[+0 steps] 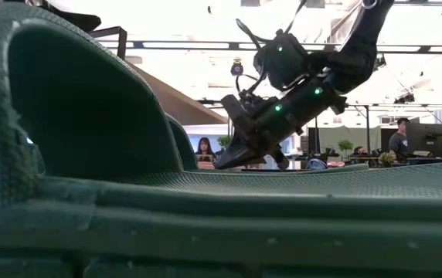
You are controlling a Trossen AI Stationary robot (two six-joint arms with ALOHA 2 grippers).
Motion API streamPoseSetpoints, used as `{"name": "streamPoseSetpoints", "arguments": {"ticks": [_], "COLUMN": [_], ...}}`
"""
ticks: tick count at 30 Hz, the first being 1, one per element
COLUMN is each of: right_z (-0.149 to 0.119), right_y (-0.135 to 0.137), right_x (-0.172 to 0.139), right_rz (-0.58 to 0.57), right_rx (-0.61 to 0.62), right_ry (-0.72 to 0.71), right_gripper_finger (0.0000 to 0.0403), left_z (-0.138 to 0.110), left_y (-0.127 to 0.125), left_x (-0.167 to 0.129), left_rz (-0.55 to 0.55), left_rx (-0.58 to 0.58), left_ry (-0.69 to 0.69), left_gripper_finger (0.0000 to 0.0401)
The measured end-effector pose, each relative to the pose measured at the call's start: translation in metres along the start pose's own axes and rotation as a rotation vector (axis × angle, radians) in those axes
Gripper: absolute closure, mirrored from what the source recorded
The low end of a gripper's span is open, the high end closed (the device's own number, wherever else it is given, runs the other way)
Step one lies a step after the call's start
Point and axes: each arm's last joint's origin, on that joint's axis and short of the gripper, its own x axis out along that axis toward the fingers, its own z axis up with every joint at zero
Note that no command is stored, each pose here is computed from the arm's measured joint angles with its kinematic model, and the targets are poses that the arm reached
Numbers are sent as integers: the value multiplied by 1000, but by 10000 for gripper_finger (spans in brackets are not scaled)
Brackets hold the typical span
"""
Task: Pick and place slides into the shelf
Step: Adjust the slides under the shelf
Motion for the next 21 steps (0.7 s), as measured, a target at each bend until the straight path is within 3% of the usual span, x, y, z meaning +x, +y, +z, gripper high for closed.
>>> {"name": "streamPoseSetpoints", "arguments": {"ticks": [21], "right_z": [23], "right_y": [-36], "right_x": [6], "right_rz": [-68], "right_rx": [28], "right_ry": [-23], "right_gripper_finger": [403], "left_z": [0], "left_y": [0], "left_x": [0], "left_rz": [3], "left_rx": [0], "left_ry": [-1], "left_gripper_finger": [400]}}
